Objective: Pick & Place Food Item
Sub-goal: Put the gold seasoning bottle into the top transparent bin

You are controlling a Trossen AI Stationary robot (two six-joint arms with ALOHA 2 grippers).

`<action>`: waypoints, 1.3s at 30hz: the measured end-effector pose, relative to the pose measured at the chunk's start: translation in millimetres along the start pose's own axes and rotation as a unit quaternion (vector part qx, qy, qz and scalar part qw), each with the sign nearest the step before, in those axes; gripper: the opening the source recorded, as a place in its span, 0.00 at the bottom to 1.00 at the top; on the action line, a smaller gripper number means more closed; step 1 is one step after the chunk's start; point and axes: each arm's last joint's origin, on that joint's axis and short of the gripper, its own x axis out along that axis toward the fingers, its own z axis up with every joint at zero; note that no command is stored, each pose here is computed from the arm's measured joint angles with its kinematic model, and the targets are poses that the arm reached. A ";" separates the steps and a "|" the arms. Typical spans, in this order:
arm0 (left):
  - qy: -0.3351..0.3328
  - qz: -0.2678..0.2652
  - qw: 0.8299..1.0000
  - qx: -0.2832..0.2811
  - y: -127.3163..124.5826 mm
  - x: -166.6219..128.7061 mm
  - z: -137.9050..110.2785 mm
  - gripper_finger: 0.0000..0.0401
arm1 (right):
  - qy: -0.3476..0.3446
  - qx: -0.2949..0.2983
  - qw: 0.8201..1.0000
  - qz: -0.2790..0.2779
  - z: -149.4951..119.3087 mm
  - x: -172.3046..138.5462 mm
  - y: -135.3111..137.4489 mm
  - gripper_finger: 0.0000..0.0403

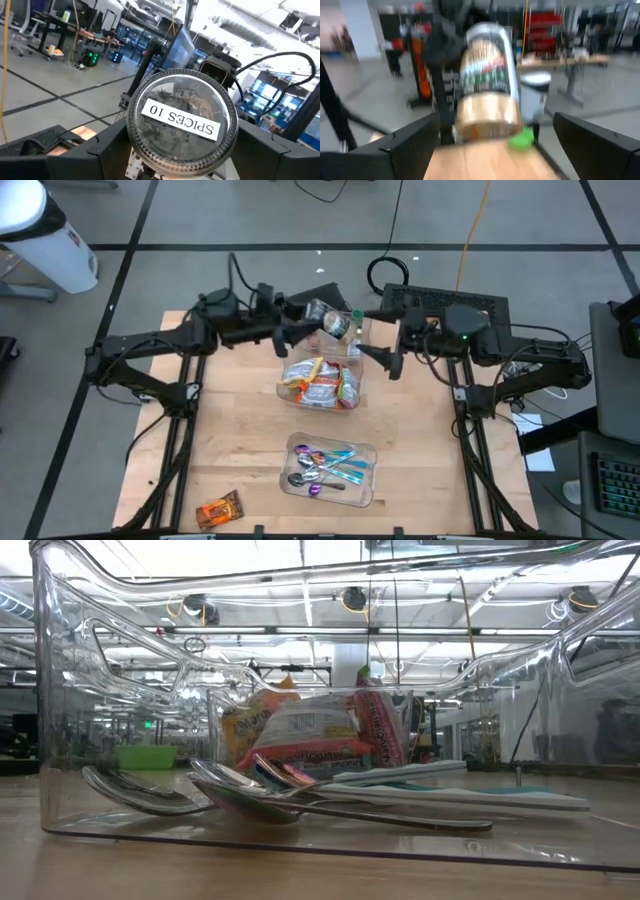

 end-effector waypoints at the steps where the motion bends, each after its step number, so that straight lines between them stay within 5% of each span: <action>1: -0.005 0.001 1.000 0.000 -0.1 -3.5 3.8 0.69 | -0.016 0.003 1.000 0.001 3.0 0.3 0.2 0.95; 6: -0.033 0.003 0.999 -0.024 0.0 -16.5 19.3 0.69 | -0.074 0.003 0.997 0.001 12.9 3.1 1.1 0.95; 16: -0.029 -0.002 0.991 -0.133 13.8 -19.9 27.1 0.69 | -0.111 -0.211 0.968 -0.074 10.0 20.0 34.5 0.94; 25: -0.036 0.005 0.984 -0.174 20.2 -20.4 30.0 0.69 | -0.115 -0.299 0.937 -0.136 -2.5 47.5 47.8 0.94; 39: -0.042 -0.003 0.981 -0.191 21.2 -16.1 29.1 0.69 | -0.107 -0.300 0.925 -0.207 -18.5 78.6 34.3 0.94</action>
